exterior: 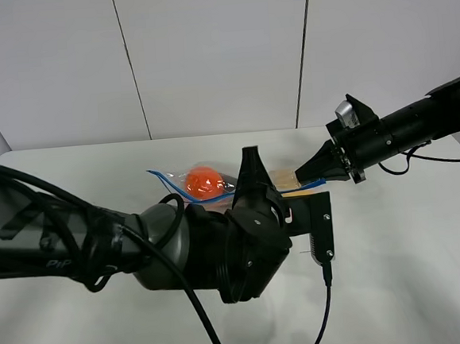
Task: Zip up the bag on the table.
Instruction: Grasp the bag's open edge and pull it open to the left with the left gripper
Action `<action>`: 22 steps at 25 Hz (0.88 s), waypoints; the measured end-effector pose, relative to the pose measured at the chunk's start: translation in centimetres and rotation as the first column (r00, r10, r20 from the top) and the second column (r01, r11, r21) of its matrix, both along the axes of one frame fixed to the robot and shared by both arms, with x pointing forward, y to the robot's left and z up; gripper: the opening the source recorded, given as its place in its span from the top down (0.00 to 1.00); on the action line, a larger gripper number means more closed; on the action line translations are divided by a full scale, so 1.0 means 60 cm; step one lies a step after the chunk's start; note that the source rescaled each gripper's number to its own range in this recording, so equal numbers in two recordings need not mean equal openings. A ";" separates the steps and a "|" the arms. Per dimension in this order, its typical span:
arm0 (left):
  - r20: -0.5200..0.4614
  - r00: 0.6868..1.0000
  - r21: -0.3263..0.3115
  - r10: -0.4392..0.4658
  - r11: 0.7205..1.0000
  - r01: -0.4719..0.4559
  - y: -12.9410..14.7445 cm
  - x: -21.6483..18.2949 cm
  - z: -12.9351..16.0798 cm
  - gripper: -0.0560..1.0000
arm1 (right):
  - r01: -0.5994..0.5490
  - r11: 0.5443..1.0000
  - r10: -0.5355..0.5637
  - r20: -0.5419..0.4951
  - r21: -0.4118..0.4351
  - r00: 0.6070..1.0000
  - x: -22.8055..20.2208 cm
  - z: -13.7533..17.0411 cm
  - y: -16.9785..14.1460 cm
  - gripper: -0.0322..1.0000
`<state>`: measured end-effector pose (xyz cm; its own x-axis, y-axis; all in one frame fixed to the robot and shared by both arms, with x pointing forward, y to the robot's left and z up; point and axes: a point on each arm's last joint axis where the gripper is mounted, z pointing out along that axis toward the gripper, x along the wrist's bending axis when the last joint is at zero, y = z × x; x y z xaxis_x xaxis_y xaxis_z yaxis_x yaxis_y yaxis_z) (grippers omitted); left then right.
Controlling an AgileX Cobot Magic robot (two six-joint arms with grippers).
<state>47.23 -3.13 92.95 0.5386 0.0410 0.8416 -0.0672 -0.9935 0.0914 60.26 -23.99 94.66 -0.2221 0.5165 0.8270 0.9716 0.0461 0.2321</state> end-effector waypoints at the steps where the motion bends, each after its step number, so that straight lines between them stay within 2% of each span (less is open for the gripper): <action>1: 0.001 1.000 0.005 0.008 1.000 -0.008 0.003 0.002 0.001 0.95 | 0.001 1.000 -0.001 0.000 -0.001 1.000 0.000 0.000 0.000 0.97; 7: 0.016 0.998 -0.016 0.059 0.998 -0.059 0.032 0.024 0.030 0.95 | 0.002 1.000 -0.002 0.000 0.005 1.000 0.000 0.001 0.000 0.97; 15: -0.007 0.992 0.046 0.126 0.991 -0.126 0.111 0.034 0.028 0.95 | -0.003 1.000 0.003 -0.002 0.006 1.000 -0.001 0.001 0.001 0.97; 22: -0.016 0.986 0.084 0.166 0.983 -0.164 0.149 0.040 0.023 0.95 | -0.005 1.000 0.005 -0.002 0.003 1.000 -0.001 0.001 0.001 0.97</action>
<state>49.63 5.83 94.31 0.5489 0.0622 0.8336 0.0995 -0.9950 0.0088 60.21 -23.94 94.70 -0.2233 0.5128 0.8290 0.9718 0.0506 0.2305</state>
